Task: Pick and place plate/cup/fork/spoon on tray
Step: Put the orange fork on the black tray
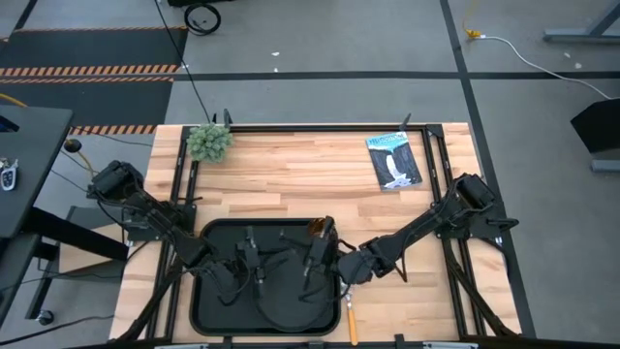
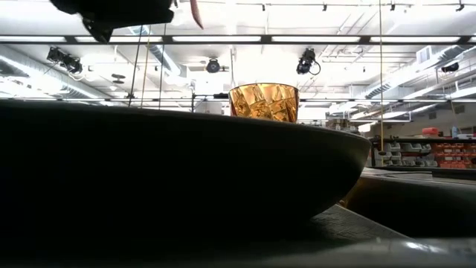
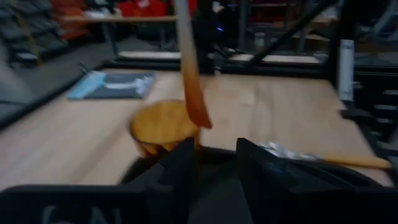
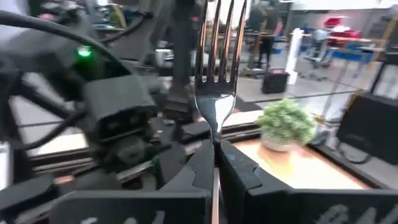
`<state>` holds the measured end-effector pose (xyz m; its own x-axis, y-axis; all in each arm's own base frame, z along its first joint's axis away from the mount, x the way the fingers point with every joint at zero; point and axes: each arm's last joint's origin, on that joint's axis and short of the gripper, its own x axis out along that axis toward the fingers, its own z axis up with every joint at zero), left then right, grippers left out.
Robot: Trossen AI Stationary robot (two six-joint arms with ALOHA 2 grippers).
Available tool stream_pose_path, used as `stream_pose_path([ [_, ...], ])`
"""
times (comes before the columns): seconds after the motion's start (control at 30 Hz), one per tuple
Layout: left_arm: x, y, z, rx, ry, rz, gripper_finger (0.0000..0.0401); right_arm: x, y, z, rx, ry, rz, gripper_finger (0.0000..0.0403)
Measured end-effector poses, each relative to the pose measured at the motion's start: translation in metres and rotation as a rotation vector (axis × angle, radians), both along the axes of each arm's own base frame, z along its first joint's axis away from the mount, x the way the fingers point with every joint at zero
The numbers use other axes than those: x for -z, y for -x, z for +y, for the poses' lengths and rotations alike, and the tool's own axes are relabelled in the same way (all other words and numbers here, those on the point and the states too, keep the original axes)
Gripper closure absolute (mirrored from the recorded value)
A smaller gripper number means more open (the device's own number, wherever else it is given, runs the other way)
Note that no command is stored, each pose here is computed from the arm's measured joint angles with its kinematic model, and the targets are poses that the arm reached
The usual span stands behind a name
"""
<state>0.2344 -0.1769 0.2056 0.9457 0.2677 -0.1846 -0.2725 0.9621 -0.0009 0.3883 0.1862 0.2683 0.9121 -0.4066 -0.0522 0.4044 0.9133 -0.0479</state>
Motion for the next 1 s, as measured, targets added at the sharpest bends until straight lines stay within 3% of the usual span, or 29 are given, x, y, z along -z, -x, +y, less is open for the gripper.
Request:
stream_pose_path([
  [0.23, -0.004, -0.009, 0.014, -0.115, -0.096, -0.014, 0.0273, -0.001, -0.007, -0.016, 0.044, 0.061, 0.017, 0.0388],
  [1.0, -0.011, -0.029, 0.047, -0.274, -0.061, -0.070, 0.0289, -0.012, -0.019, -0.044, 0.088, 0.043, -0.077, 0.0389],
])
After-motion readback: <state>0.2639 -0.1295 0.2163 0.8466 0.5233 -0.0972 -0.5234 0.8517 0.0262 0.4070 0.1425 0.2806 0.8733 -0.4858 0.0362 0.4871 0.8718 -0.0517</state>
